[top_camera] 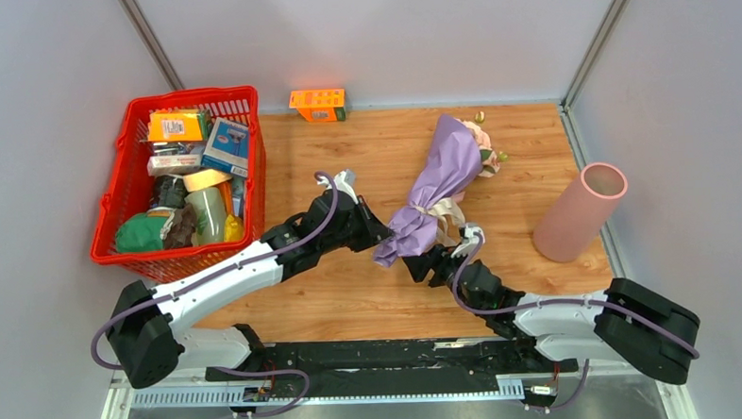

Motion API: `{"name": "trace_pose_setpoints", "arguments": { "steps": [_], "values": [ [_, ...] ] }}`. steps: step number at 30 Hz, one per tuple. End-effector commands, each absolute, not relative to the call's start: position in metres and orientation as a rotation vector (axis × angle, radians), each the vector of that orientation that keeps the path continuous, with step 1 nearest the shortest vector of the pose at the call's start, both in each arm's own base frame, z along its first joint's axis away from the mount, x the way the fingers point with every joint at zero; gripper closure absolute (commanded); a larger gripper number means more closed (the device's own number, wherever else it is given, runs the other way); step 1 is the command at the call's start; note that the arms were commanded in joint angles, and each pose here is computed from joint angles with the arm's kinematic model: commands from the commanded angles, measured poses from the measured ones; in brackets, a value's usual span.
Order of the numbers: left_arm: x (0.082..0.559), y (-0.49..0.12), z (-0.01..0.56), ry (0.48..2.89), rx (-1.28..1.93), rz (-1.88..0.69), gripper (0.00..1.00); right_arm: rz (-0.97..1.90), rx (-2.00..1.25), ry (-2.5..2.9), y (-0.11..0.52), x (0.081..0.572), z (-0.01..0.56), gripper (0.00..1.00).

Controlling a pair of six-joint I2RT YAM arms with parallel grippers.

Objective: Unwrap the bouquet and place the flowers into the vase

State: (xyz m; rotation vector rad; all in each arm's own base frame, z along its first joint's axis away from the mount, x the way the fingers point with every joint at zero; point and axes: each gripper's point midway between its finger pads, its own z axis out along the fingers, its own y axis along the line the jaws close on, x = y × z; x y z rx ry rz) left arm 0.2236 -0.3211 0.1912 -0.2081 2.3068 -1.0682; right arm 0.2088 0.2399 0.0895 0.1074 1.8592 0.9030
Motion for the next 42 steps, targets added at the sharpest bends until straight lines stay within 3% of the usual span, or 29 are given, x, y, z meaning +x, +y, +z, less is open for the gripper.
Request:
{"name": "trace_pose_setpoints", "arguments": {
  "steps": [1,9,18,23,29,42],
  "values": [
    [0.229,-0.327,0.230,2.183,-0.238,-1.194,1.00,0.950,0.134,1.709,0.255,0.227,0.133,0.36],
    [0.226,-0.327,0.232,2.178,-0.256,-1.224,1.00,0.821,0.257,1.661,0.238,0.248,0.123,0.35],
    [0.229,-0.329,0.231,2.183,-0.260,-1.219,1.00,0.798,0.196,1.595,0.249,0.259,0.130,0.42],
    [0.232,-0.328,0.226,2.196,-0.265,-1.202,1.00,0.818,0.176,1.584,0.254,0.258,0.126,0.64],
    [0.237,-0.319,0.216,2.195,-0.267,-1.131,1.00,0.830,0.120,1.610,0.254,0.249,0.120,1.00],
    [0.260,-0.287,0.188,2.208,-0.260,-0.868,1.00,0.846,0.037,1.805,0.229,0.208,0.102,1.00]
  ]
}}
